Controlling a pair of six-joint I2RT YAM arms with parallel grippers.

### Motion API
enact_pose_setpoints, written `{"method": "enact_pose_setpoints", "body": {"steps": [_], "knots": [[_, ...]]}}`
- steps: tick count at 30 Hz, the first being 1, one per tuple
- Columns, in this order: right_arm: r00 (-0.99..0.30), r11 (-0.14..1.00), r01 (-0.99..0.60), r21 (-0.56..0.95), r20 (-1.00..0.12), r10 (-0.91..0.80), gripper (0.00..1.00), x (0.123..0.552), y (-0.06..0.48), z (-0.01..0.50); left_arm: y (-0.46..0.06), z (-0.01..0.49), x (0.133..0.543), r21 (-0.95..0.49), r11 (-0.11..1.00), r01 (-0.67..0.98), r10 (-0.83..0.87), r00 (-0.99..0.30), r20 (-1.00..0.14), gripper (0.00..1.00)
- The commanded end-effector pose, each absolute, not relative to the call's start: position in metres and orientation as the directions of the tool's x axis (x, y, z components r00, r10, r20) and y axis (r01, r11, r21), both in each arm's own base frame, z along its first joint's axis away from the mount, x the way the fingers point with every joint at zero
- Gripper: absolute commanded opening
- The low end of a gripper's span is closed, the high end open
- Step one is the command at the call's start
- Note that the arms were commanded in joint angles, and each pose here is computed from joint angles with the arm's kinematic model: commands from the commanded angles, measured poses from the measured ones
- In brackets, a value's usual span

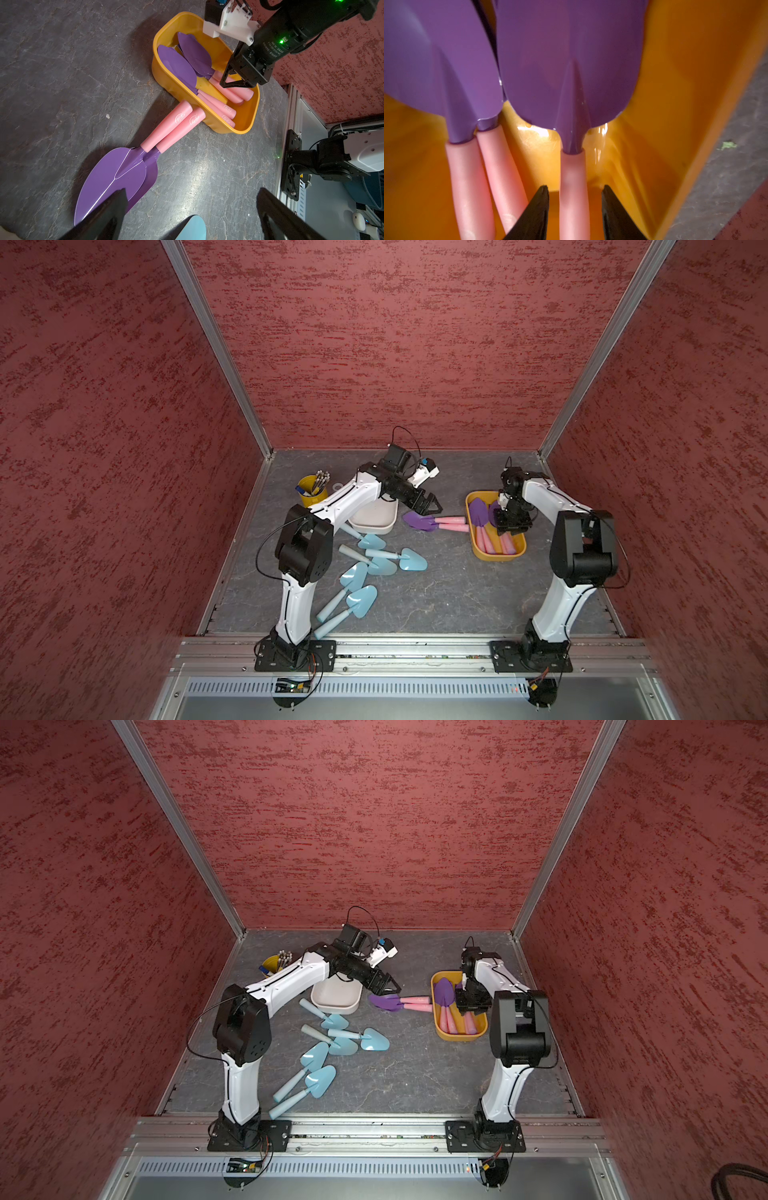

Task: Sort the small shovels by color and place them into the storage box
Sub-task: Place the shovel in the storage box.

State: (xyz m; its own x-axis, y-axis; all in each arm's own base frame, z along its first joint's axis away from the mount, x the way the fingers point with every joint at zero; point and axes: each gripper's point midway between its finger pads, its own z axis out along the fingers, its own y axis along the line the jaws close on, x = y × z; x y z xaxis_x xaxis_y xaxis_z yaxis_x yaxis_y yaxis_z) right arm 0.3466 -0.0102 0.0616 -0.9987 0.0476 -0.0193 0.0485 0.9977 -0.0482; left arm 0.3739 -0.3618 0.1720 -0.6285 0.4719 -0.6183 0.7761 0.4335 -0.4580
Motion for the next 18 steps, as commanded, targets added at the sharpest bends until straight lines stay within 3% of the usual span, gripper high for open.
{"method": "enact_pose_setpoints", "body": {"steps": [1, 8, 18], "knots": [[-0.995, 0.997, 0.058, -0.052, -0.087, 0.053, 0.45, 0.349, -0.014, 0.086, -0.361, 0.185, 0.367, -0.434, 0.418, 0.798, 0.482, -0.600, -0.639, 1.00], [-0.983, 0.999, 0.041, -0.035, -0.181, 0.034, 0.46, 0.348, -0.009, 0.132, -0.354, 0.199, 0.365, -0.382, 0.416, 0.825, 0.496, -0.558, -0.665, 1.00], [-0.902, 0.985, -0.174, 0.021, -0.406, -0.150, 0.46, 0.348, 0.038, 0.199, -0.329, 0.233, 0.346, -0.316, 0.398, 0.861, 0.528, -0.497, -0.688, 1.00]]}}
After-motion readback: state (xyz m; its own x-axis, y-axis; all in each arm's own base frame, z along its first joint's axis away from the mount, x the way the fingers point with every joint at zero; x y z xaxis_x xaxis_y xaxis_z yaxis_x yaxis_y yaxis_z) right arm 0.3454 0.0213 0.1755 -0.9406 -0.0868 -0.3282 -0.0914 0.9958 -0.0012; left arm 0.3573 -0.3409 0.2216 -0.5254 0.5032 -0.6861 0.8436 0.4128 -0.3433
